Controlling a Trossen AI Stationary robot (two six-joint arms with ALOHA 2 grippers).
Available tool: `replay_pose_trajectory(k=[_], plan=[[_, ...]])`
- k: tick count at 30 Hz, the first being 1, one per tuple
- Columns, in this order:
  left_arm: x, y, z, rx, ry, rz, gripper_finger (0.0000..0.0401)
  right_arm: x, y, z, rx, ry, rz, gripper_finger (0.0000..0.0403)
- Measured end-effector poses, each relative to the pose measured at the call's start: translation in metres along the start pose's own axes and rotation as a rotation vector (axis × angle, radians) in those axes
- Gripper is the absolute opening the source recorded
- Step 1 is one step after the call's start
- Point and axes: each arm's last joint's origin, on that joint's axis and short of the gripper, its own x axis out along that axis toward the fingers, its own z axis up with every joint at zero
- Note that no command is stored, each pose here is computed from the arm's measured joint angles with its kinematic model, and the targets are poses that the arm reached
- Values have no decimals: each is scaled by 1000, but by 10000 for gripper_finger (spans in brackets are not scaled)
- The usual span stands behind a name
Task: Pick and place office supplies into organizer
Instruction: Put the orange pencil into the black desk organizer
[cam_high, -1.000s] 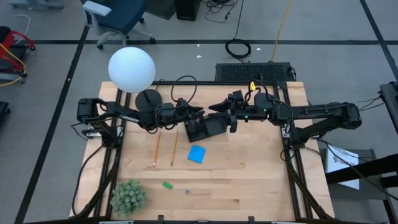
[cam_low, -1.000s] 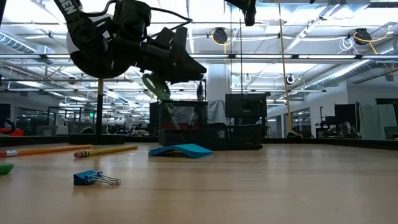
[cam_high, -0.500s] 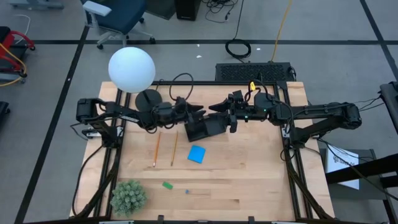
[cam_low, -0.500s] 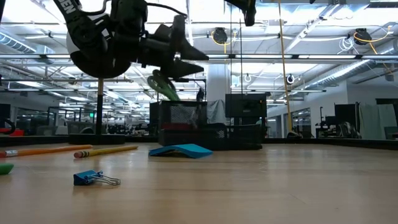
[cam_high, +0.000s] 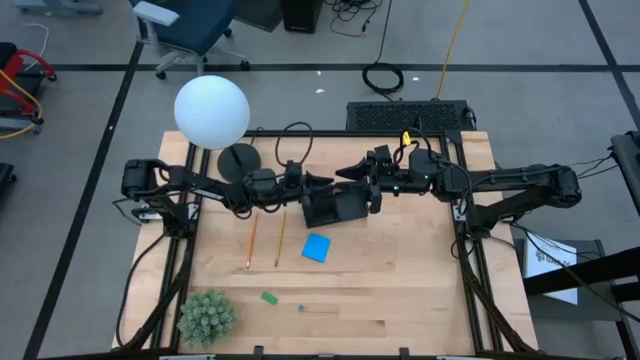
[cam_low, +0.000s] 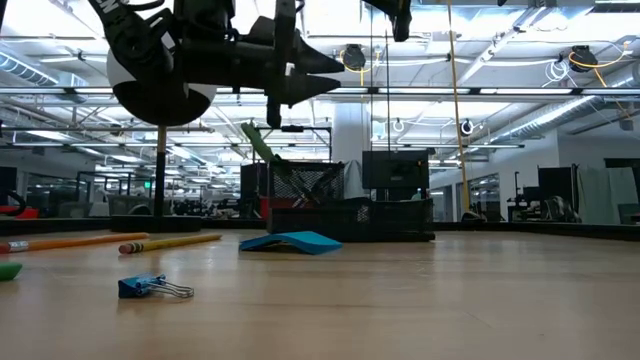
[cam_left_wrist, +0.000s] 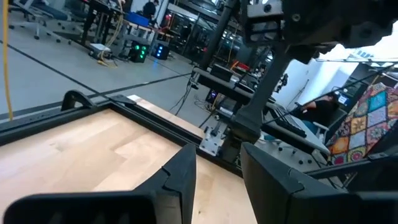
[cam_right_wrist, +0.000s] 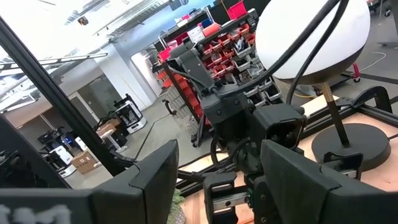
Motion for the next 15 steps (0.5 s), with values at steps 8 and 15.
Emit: replay_pose_trajectory(k=[8,15], plan=[[-7,-9,19,23,-56,-25,118,0,1,-1,1,3,5,217],[-23,-18,44,95,-53,17,118,0,5,-3,-12,13,20,217]])
